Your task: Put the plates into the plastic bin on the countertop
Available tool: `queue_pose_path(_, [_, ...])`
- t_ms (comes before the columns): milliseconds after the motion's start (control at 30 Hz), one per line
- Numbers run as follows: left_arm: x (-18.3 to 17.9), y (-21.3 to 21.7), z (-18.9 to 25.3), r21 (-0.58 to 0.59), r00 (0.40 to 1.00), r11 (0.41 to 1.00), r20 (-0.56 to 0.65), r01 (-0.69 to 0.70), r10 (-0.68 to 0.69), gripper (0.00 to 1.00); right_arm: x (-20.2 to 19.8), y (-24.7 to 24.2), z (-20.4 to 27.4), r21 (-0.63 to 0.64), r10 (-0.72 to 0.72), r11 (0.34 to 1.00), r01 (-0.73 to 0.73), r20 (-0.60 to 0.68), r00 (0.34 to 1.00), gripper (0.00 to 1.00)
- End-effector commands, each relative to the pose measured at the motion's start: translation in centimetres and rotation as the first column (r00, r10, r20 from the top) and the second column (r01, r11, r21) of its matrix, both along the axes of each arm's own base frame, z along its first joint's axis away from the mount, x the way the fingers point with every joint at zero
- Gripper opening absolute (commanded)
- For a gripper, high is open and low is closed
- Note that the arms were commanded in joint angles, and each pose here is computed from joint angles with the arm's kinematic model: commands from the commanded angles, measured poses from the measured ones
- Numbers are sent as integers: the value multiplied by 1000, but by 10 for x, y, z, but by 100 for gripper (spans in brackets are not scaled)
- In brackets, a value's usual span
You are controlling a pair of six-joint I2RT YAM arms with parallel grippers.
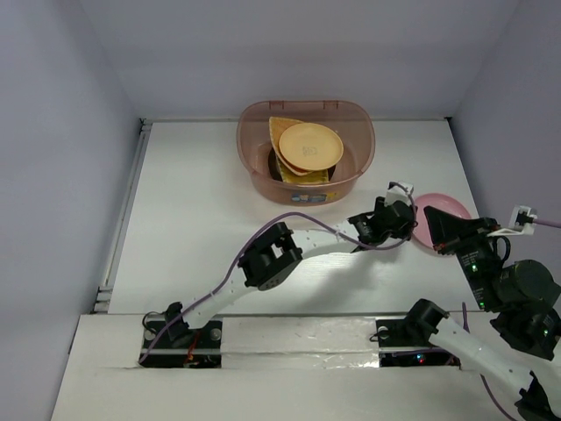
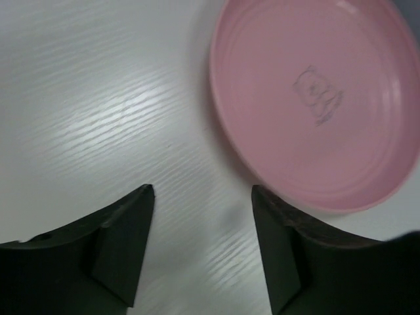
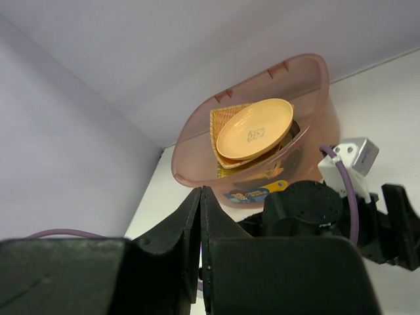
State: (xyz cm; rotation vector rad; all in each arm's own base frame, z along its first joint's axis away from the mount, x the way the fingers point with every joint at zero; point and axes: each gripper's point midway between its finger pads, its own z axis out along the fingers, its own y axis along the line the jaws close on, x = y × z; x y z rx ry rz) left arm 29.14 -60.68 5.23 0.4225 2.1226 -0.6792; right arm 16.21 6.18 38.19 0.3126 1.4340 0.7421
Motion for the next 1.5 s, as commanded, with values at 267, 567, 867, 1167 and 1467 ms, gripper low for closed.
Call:
queue_pose_path(267, [2, -55, 39, -172, 999, 985, -25, 25, -30, 66, 3, 8, 3, -8, 22, 1000, -22, 21, 1000, 7])
queue_pose_path(567, [5, -46, -5, -95, 997, 995, -68, 12, -19, 58, 0, 7, 12, -9, 32, 999, -32, 58, 998, 7])
queue_pose_path(867, [9, -16, -33, 41, 998, 999, -44, -31, 33, 26, 0, 5, 17, -16, 23, 1000, -22, 73, 997, 7])
queue_pose_path(1167, [10, 54, 3, 65, 990, 989, 37, -136, 134, 15, 5, 11, 9, -32, 31, 999, -29, 55, 998, 7])
queue_pose_path(1467, [3, 58, -8, 95, 994, 990, 17, -107, 106, 42, 7, 17, 8, -28, 45, 999, -44, 45, 998, 7])
